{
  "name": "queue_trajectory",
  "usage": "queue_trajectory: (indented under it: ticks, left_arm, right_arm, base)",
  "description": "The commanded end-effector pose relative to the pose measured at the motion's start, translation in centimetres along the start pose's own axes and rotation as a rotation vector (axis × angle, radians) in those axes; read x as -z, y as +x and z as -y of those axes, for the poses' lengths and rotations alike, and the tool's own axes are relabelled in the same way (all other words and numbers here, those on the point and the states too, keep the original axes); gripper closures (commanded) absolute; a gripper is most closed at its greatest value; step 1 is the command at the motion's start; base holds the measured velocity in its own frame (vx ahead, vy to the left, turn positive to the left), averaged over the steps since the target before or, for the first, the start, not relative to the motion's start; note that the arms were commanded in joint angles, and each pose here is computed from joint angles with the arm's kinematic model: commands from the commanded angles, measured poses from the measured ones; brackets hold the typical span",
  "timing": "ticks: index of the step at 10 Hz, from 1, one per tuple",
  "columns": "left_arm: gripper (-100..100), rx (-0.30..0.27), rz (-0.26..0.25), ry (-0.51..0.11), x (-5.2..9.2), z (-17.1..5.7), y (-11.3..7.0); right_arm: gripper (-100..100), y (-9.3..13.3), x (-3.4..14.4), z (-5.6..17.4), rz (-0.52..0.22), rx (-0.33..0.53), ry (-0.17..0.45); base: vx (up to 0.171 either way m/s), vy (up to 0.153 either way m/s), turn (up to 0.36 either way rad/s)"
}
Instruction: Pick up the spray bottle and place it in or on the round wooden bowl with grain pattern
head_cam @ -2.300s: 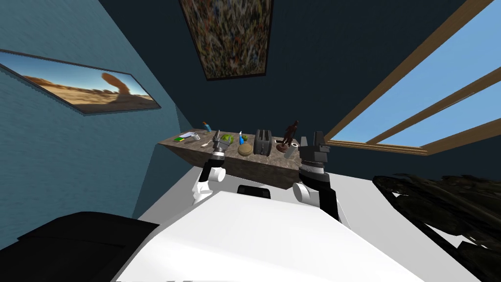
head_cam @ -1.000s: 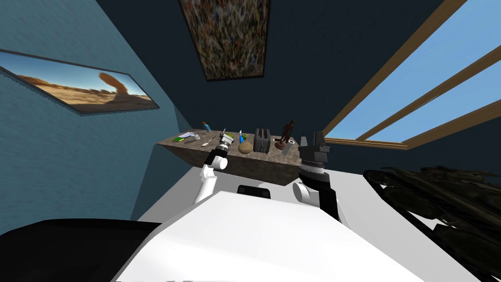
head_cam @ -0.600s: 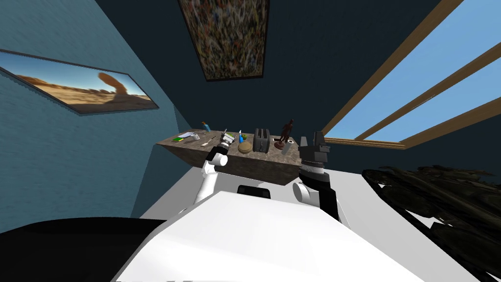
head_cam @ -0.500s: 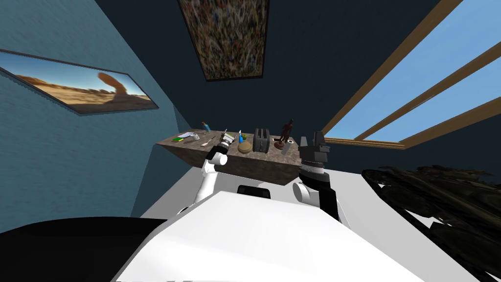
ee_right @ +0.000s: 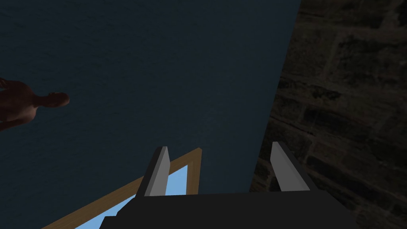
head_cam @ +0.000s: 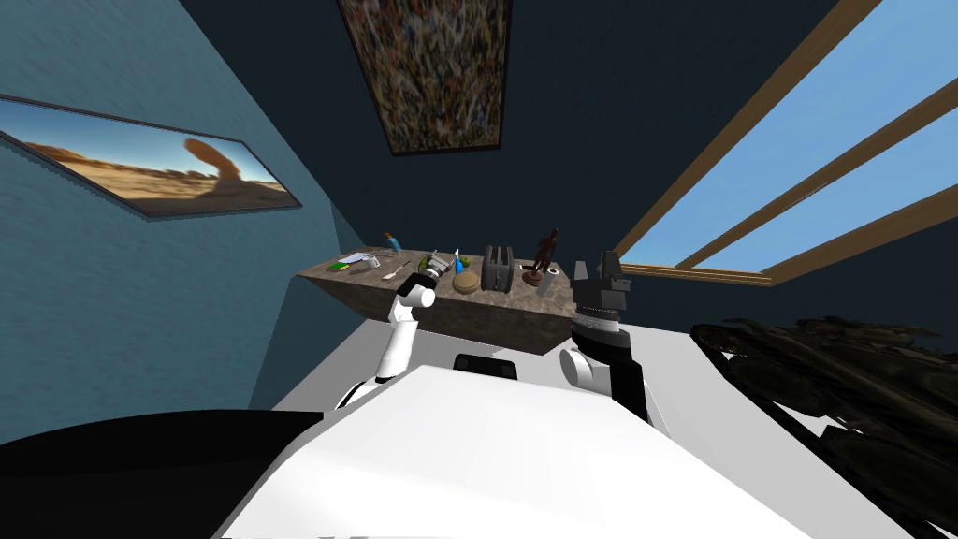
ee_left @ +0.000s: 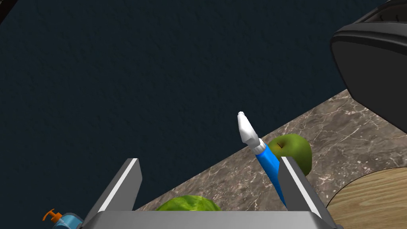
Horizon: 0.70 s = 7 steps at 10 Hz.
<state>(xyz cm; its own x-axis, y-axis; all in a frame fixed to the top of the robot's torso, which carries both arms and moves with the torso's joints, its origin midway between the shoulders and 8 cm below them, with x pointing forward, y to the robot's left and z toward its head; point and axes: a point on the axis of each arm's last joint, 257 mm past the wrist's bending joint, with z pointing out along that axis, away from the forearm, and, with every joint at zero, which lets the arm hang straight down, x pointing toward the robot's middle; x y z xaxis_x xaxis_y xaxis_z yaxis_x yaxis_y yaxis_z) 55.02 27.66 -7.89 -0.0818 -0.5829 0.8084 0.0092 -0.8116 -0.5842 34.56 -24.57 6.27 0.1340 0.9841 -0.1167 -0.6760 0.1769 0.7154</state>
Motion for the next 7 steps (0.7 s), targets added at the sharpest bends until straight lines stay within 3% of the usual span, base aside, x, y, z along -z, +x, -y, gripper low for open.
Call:
queue_trajectory:
  ticks: [1,2,7]
  left_arm:
    - [-100,0.022,0.025,-0.020,-0.5,-0.2,-0.9]
    - [-100,0.061,0.060,-0.041,-1.2,-0.3,-2.0]
    - [-100,0.141,0.158,-0.100,-2.4,-1.0,-5.0]
  right_arm:
    - [0,0.0,0.0,0.0,0.000,0.000,0.000]
    - [0,0.0,0.0,0.0,0.000,0.000,0.000]
    - [0,0.0,0.0,0.0,0.000,0.000,0.000]
  base:
    - [0.014,-0.025,0.003]
    - [0.020,-0.037,0.012]
    - [0.022,-0.039,0.009]
